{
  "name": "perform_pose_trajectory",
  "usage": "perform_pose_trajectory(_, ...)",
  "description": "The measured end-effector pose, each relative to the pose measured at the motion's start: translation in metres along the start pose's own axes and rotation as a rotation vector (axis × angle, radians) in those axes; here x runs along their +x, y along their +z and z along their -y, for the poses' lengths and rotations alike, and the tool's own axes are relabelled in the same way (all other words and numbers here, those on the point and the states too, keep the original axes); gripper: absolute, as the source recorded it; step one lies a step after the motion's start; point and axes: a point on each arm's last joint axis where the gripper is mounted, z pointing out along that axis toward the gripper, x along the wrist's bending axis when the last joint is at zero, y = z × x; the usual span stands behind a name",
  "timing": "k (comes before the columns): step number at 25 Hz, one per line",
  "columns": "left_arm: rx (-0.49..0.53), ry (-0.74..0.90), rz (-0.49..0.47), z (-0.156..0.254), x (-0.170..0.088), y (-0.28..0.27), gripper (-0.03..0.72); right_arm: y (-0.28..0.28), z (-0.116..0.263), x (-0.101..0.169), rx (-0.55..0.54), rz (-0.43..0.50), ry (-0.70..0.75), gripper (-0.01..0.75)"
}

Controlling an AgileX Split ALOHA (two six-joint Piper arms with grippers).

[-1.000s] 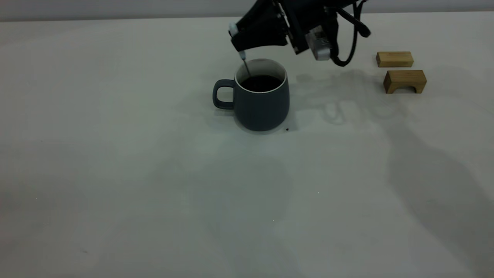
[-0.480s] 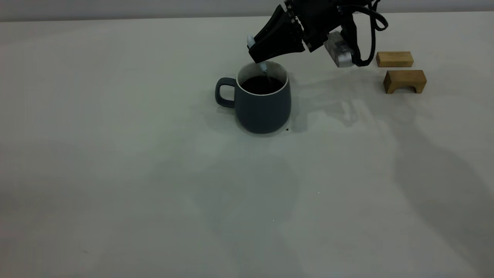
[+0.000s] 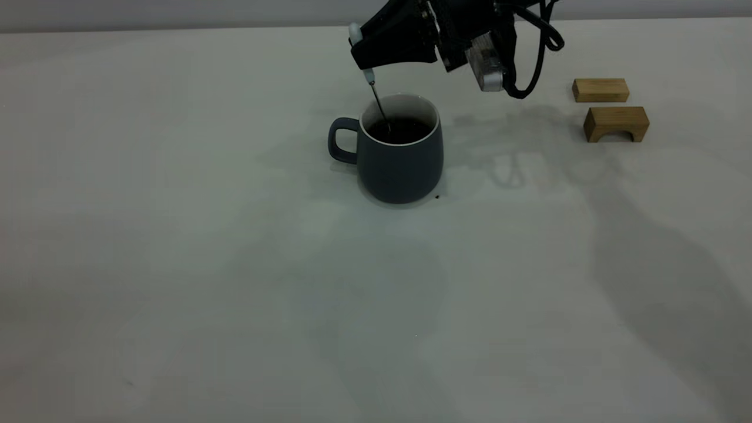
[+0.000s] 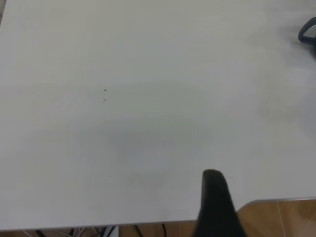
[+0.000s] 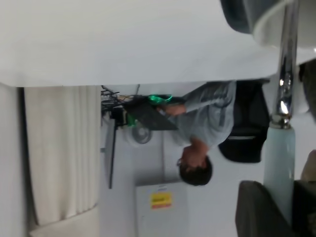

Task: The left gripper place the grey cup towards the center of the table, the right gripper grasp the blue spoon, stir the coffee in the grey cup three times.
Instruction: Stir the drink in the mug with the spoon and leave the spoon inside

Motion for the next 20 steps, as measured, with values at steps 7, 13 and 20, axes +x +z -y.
perform_pose_trajectory(7, 0.000, 0.000, 0.000, 0.000, 0.000, 0.000, 0.563, -0.011, -0.013, -0.004, -0.098, 0.069, -0.075, 0.145)
perform_pose_trajectory(13, 0.000, 0.000, 0.000, 0.000, 0.000, 0.000, 0.563, -0.013, -0.014, -0.005, -0.101, 0.078, -0.077, 0.145)
perform_pose_trajectory(20, 0.000, 0.000, 0.000, 0.000, 0.000, 0.000, 0.563, -0.014, -0.015, -0.005, -0.103, 0.079, -0.081, 0.145)
